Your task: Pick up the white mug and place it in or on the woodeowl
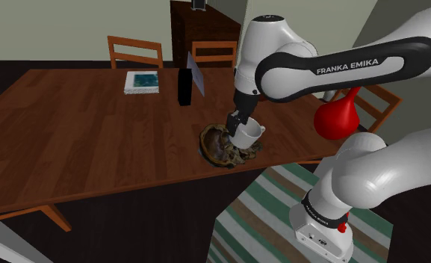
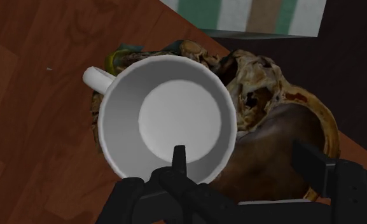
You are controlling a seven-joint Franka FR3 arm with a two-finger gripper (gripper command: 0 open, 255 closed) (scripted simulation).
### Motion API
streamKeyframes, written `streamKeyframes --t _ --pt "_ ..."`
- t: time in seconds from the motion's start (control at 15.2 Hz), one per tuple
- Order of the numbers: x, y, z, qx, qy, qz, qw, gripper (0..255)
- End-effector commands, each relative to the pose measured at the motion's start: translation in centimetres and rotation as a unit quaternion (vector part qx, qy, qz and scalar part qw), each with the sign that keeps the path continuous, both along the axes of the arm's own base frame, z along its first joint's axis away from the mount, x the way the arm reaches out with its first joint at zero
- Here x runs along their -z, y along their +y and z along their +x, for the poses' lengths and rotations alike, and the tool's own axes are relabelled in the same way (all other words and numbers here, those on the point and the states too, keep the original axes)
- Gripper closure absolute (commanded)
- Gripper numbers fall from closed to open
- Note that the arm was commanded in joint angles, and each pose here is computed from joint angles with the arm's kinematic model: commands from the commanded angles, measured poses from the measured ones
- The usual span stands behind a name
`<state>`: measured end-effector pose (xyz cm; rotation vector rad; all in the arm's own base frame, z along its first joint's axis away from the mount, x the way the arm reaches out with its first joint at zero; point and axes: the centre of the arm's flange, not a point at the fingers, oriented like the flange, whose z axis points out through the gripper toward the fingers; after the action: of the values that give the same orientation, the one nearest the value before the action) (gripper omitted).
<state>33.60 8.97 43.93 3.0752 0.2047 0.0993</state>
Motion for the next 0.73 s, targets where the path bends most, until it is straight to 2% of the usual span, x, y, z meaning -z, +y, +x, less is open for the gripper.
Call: streamKeyframes --t 0.0,0.13,0.4,0.66 --pt "0.0 0.0 0.0 0.000 0.000 0.000 1.0000 0" --pt "0.0 0.0 0.0 0.000 0.000 0.000 1.0000 0" --pt "-5.0 0.3 -0.3 0.000 0.000 0.000 1.0000 0" --pt "-5.0 0.3 -0.3 0.000 0.000 0.000 1.0000 0"
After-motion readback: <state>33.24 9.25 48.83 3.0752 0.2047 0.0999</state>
